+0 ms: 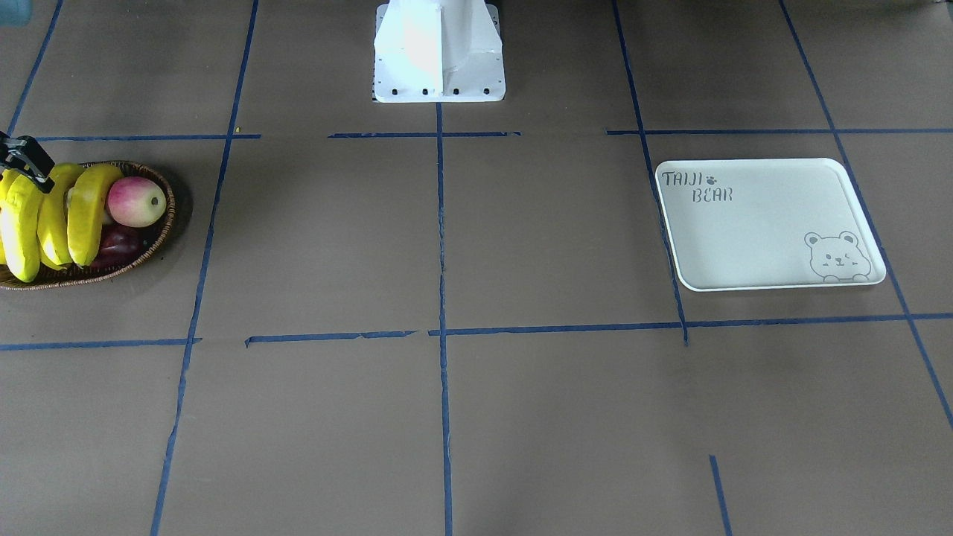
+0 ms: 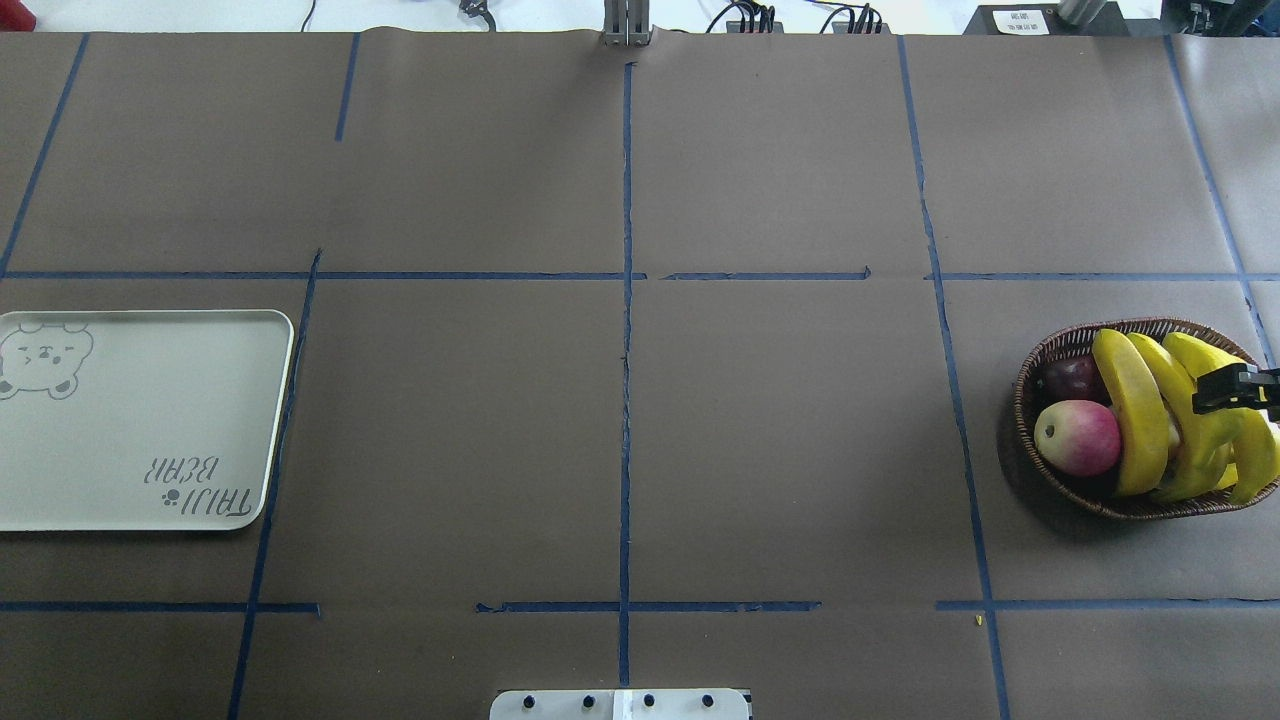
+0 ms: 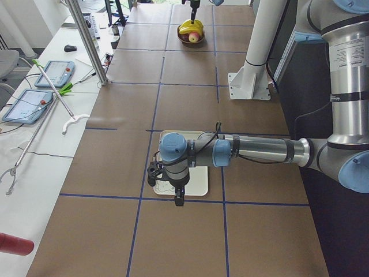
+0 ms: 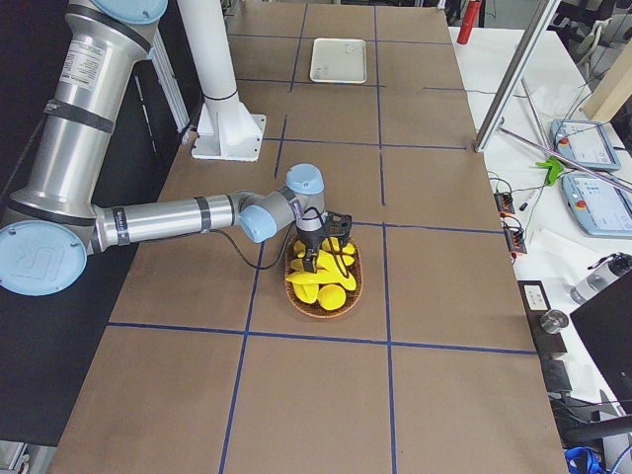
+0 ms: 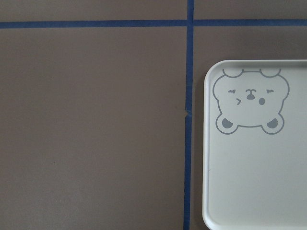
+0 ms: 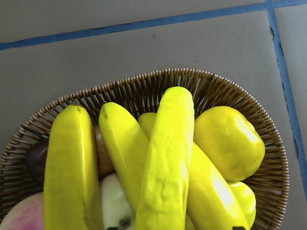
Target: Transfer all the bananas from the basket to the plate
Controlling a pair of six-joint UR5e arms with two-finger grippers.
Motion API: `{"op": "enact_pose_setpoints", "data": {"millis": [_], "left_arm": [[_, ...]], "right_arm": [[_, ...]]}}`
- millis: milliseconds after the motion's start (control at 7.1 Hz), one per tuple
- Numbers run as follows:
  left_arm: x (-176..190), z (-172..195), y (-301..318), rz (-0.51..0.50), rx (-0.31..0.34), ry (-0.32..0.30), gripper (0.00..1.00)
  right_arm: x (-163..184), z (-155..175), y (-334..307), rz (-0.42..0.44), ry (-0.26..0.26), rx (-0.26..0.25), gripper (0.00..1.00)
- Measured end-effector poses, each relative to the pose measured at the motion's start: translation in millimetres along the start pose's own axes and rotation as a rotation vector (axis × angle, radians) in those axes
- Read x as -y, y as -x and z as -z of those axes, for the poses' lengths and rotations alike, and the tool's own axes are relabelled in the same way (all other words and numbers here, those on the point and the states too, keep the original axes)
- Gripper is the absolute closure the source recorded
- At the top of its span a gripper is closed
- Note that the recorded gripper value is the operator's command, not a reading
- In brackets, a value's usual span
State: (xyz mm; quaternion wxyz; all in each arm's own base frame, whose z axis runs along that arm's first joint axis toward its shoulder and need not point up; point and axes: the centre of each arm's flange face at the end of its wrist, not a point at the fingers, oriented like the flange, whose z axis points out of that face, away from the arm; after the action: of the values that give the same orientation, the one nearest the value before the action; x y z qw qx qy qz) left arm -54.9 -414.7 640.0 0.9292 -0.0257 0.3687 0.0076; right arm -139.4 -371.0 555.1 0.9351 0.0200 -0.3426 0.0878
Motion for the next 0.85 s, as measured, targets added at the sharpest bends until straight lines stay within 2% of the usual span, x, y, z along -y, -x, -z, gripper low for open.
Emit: {"op": "enact_pose_setpoints", "data": {"millis": [423, 564, 705, 846], "left_arm": [[0.0, -0.4, 0.4, 0.001, 0.000, 0.001, 0.00], [0.0, -0.4, 0.3, 0.001, 0.000, 0.001, 0.00], [0.0, -0.4, 0.3, 0.001, -0.001, 0.001, 0.00], [0.0, -0.4, 0.3, 0.001, 0.000, 0.001, 0.00]], "right_arm": [[2.0, -3.0, 3.7, 0.006, -0.004, -0.002, 0.35], [2.4, -3.3, 4.4, 0.007, -0.004, -0.001, 0.46], [2.6, -3.8, 4.4, 0.007, -0.004, -0.001, 0.81], [2.6, -3.9, 4.5, 0.008, -0.003, 0.000, 0.87]]}}
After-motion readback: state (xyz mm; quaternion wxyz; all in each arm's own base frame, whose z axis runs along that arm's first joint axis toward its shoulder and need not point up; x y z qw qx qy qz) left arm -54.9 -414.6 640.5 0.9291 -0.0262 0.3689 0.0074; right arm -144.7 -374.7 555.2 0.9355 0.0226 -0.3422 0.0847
